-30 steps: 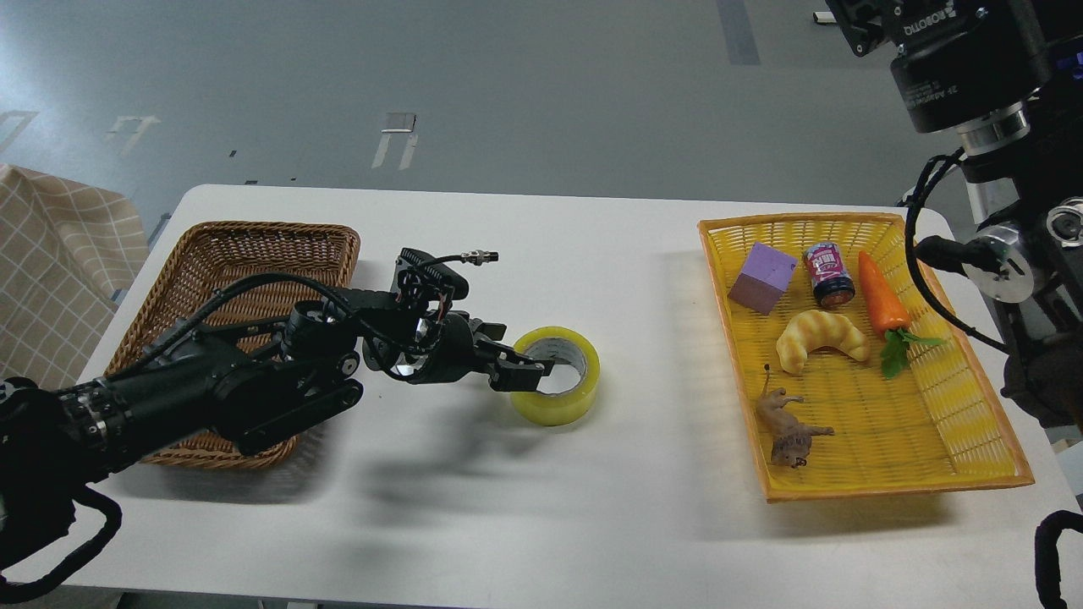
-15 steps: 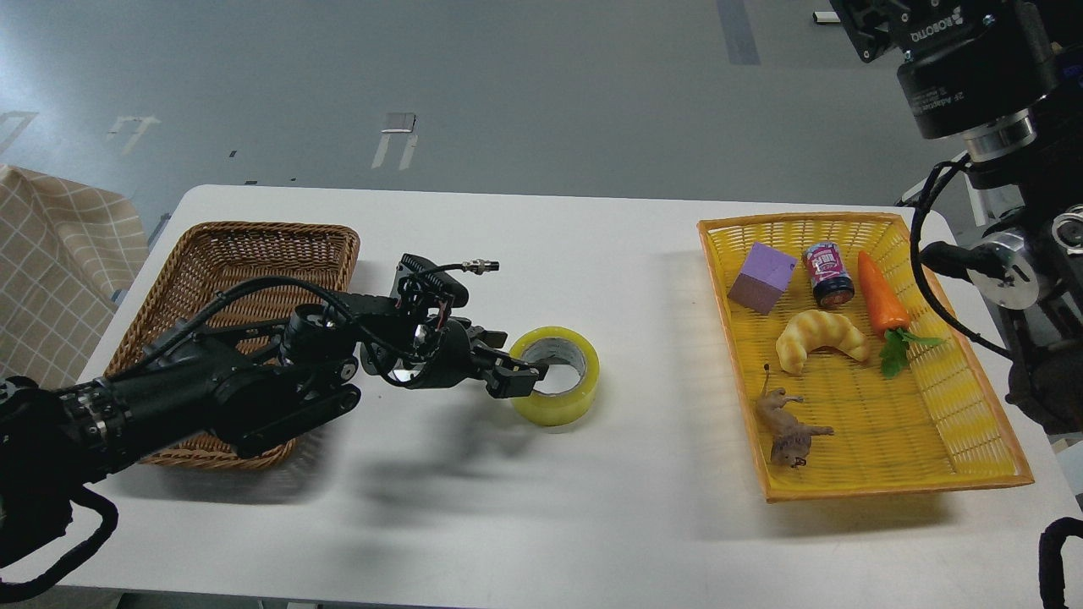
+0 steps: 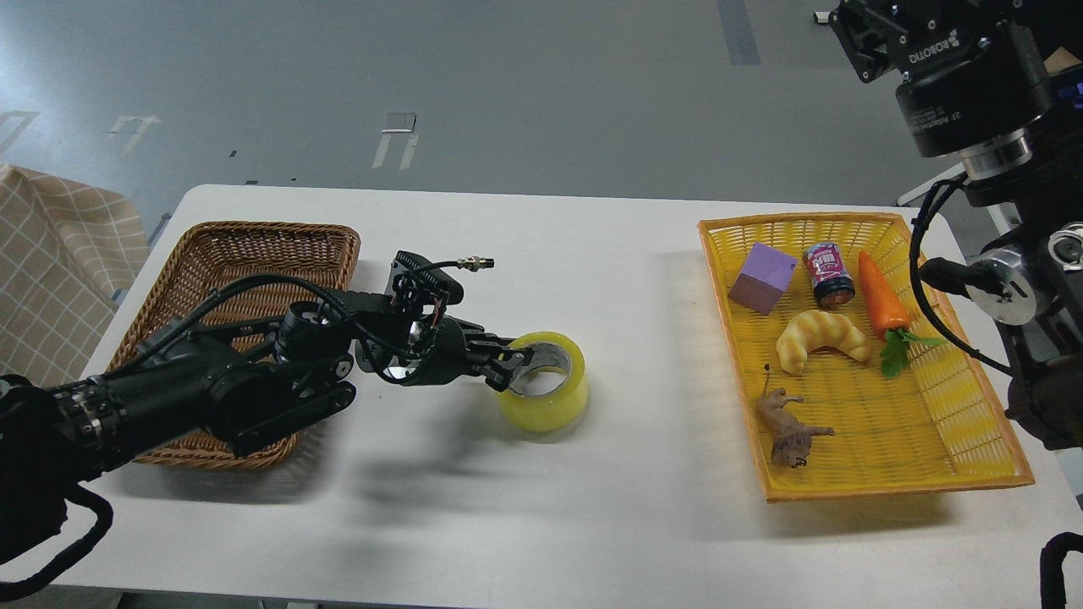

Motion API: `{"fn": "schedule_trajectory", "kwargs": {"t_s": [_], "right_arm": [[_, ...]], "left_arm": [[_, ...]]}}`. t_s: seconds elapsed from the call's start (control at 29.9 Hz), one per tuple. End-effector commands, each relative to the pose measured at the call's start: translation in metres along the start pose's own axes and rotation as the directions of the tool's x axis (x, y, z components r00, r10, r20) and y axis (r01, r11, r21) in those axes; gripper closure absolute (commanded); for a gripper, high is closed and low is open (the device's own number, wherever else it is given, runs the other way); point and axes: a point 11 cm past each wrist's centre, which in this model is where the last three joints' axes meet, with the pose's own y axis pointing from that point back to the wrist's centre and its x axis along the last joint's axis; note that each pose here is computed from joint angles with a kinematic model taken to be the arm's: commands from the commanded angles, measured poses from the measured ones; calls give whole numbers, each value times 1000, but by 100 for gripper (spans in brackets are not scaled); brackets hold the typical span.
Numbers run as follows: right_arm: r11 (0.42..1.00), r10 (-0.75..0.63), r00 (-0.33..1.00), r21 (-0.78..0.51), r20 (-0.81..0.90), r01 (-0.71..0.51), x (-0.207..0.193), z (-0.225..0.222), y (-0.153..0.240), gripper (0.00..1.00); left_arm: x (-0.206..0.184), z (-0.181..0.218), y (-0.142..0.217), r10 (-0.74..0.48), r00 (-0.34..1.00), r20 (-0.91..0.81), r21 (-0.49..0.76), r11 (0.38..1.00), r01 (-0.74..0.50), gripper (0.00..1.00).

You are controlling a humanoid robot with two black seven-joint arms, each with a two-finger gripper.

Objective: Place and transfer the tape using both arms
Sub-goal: 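Lift the tape roll with the left gripper and carry it over the wicker basket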

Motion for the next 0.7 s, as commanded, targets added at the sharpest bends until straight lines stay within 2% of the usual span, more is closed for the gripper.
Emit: {"fn": "schedule_trajectory", "kwargs": {"t_s": [0.0,0.33,0.67], "right_arm": [[1000,0,1000,0,5,0,-2,1,0,0],[1000,1,1000,-4,9,-1,-2,3,0,0],[1000,5,1000,-7,11,-5,-2,4,2,0]], "left_arm": [[1,-2,2,2,1000,-2,2,1000,-2,100],[11,-9,11,21,1000,6,17,1000,-21,100],[38,-21,29,57,998,37,38,998,-58,100]]}}
